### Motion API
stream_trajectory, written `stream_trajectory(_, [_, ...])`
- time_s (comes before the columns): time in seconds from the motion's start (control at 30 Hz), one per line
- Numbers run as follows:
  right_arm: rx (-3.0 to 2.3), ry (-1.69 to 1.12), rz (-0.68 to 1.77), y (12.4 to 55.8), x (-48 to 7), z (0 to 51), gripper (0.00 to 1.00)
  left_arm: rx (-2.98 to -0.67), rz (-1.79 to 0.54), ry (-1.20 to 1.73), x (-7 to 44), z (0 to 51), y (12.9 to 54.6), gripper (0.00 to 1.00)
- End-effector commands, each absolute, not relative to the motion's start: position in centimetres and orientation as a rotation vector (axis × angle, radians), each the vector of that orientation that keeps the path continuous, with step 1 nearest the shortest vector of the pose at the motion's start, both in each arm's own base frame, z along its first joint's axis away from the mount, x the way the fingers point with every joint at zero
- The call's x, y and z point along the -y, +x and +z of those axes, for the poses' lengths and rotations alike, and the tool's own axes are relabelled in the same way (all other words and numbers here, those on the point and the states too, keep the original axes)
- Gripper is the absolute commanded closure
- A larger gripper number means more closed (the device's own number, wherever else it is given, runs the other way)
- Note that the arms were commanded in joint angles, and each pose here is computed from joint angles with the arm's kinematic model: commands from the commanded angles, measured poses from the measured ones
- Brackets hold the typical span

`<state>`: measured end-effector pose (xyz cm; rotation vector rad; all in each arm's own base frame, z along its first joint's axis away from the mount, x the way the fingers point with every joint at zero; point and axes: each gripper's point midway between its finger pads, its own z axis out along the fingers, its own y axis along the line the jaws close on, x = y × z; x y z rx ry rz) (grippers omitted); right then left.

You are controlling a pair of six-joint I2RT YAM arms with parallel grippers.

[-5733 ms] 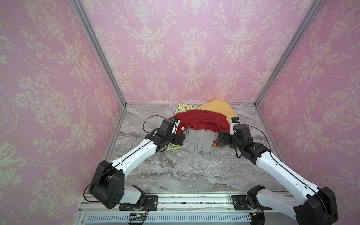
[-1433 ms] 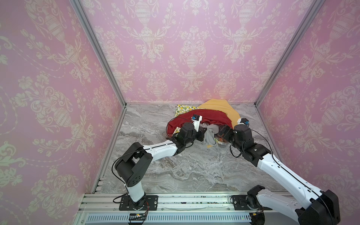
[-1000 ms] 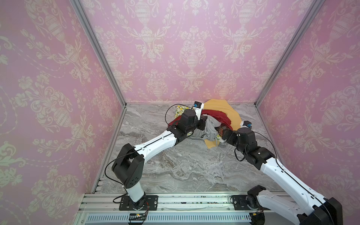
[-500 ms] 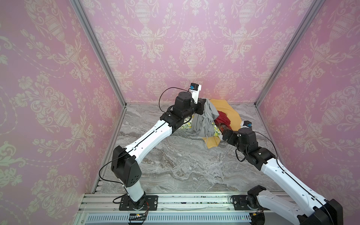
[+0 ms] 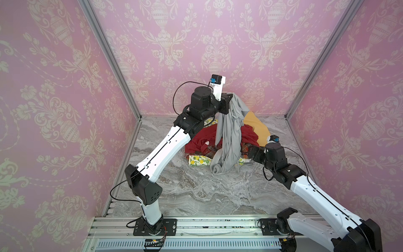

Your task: Pick out a specific cloth from the pile

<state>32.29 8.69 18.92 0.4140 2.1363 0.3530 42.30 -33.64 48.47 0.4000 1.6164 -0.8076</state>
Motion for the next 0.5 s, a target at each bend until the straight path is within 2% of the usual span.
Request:
stream_trajectory(0.0, [-2.136,0.367,0.364,32.6,-9.1,18.7,0.02,-1.542,-0.802,0.417,32.3,52.3,41.5,1.00])
stream_trajectory(0.47, [-2.131,0.112,0.471,33.1,-13.4,19.4,0.02,-1.482,-0.715,0.332,25.7,59.8,40.8,1.00])
